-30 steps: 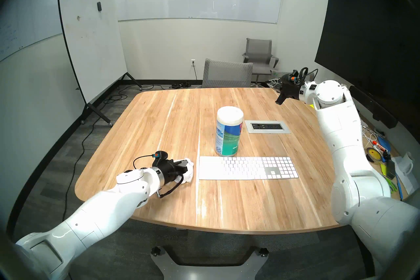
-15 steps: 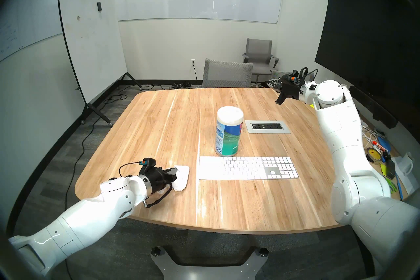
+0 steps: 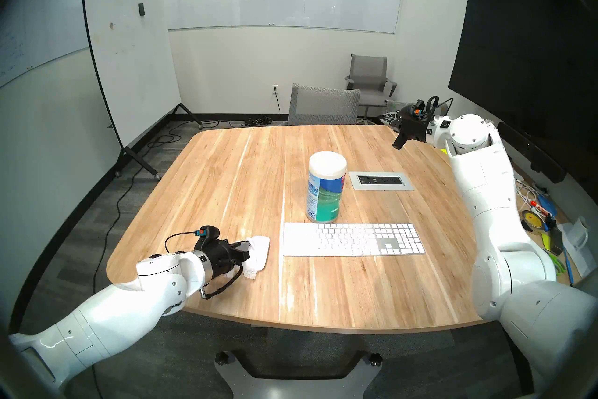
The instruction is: Wipe the keyboards and mice with a disinfecting wipe, then set the wipe down
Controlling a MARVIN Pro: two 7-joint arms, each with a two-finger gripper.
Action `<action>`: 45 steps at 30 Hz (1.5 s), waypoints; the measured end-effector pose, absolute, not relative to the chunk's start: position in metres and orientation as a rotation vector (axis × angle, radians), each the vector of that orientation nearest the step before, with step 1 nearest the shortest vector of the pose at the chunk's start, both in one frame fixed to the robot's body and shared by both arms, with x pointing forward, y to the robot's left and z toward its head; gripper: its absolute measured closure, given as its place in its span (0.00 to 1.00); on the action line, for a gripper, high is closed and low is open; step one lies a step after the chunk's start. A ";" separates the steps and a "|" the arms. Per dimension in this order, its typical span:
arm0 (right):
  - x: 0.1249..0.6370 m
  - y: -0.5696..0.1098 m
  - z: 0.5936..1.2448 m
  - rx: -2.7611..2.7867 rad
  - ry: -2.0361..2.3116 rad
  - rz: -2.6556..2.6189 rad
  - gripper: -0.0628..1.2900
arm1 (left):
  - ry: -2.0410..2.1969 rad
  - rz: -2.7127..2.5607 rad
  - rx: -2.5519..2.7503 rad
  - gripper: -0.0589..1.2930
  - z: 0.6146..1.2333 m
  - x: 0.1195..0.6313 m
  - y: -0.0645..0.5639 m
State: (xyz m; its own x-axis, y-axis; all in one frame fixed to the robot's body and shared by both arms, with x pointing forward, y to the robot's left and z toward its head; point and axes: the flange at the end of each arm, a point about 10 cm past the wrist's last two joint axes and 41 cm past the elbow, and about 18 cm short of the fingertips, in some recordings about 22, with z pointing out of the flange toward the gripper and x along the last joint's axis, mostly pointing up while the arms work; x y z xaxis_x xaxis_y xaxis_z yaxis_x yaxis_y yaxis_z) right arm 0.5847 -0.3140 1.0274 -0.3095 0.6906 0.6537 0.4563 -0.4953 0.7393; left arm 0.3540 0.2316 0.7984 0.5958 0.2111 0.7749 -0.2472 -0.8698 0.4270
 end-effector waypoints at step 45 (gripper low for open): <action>0.585 -0.314 1.027 1.725 1.467 1.904 0.97 | 0.026 1.264 2.307 0.97 0.884 0.386 0.274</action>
State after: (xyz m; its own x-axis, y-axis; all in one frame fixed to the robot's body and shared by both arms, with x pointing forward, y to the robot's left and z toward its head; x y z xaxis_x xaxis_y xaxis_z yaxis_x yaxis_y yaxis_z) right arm 0.5847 -0.3140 1.0273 -0.3094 0.6906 0.6538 0.4563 -0.4954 0.7392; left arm 0.3862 0.2738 0.8839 0.5677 0.2509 0.7840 -0.2187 -0.8722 0.4375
